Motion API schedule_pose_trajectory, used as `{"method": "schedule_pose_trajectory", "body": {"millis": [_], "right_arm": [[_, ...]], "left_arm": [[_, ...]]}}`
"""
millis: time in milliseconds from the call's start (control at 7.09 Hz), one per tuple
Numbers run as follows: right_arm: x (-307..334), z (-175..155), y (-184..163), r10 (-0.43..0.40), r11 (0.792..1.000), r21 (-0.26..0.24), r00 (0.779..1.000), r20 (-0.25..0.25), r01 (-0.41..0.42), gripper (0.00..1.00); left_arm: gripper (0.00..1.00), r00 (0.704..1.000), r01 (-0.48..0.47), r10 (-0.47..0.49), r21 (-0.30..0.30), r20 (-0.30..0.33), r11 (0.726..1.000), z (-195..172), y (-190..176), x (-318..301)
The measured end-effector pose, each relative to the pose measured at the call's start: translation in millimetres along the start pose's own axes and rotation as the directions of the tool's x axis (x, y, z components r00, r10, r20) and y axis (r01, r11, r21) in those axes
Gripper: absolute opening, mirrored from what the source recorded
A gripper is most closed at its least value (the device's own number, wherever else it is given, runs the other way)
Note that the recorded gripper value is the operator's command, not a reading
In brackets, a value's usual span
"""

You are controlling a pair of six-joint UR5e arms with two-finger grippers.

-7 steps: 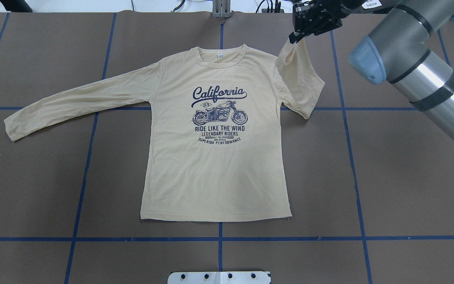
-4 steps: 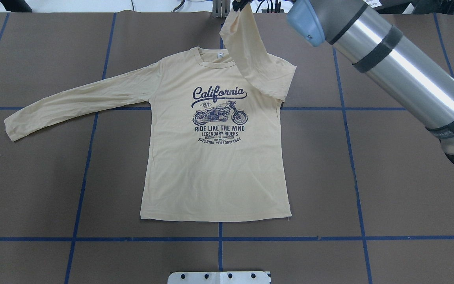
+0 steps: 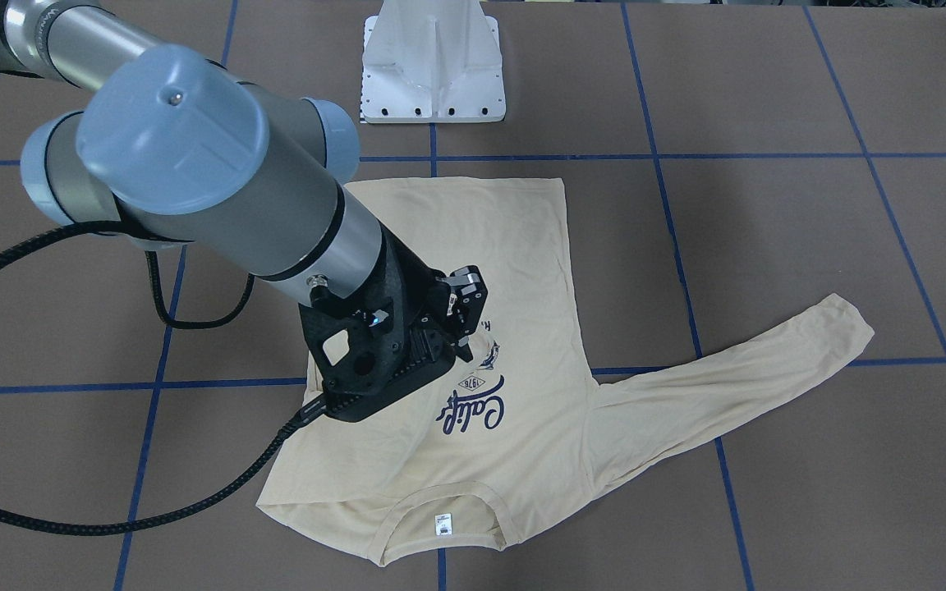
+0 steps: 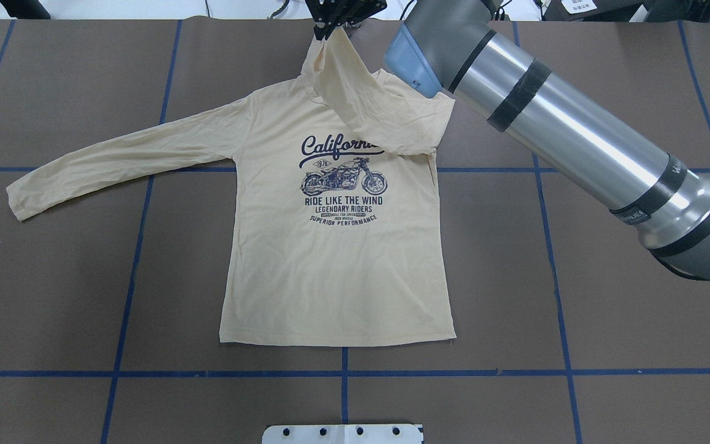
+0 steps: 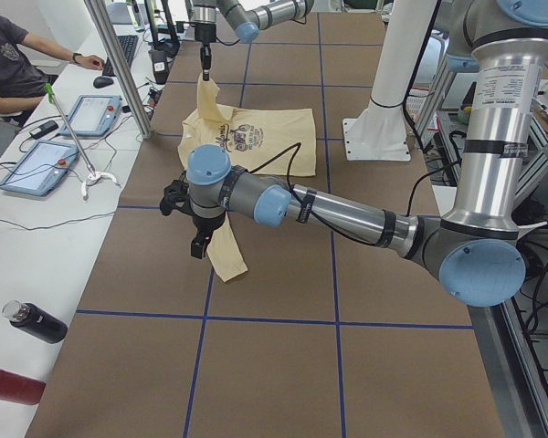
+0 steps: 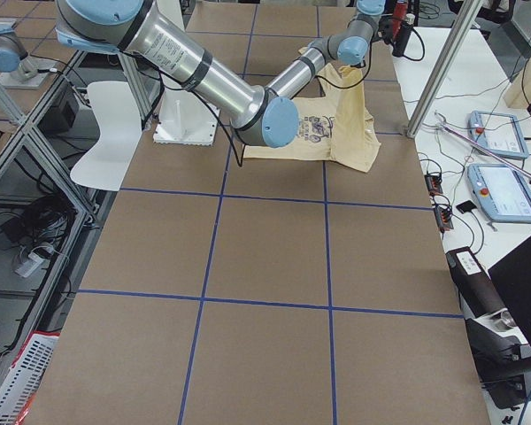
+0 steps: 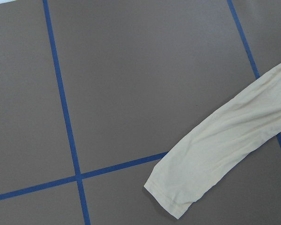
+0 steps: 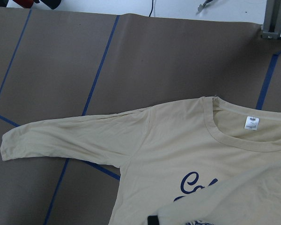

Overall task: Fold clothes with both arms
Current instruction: 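Lift the sleeve cuff with the right gripper and carry it across the shirt, then lay the sleeve across the chest near the collar and open the right gripper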

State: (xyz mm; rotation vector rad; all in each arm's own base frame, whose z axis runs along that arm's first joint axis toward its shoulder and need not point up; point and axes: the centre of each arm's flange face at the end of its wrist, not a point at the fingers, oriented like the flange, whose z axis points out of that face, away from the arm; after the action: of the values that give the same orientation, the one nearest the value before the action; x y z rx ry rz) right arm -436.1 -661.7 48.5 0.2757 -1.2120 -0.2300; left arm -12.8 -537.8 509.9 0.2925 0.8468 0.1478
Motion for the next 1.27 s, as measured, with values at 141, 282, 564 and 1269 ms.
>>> {"method": "schedule_pose_trajectory", "body": {"millis": [141, 282, 564, 1269], "right_arm": [[-1, 20, 6, 0.001, 1.0, -0.003, 1.0, -0.02, -0.001, 0.0], [-3, 41, 12, 0.001, 1.0, -0.004, 0.999, -0.045, -0.001, 0.0], [-19, 95, 24, -0.017, 1.0, 0.0, 0.996, -0.087, 0.018, 0.0], [-73, 176, 16, -0.055, 0.992, 0.104, 0.979, -0.197, 0.077, 0.17]], "left_arm": [[1.0, 1.0, 0.002, -0.002, -0.002, 0.0, 1.0, 2, -2, -2], [1.0, 1.0, 0.004, -0.004, -0.006, 0.0, 1.0, 5, -6, -4], [1.0, 1.0, 0.011, -0.011, -0.009, 0.001, 1.0, 10, -21, -7], [1.0, 0.999, 0.036, -0.036, -0.005, 0.003, 0.999, 12, -52, -5]]}}
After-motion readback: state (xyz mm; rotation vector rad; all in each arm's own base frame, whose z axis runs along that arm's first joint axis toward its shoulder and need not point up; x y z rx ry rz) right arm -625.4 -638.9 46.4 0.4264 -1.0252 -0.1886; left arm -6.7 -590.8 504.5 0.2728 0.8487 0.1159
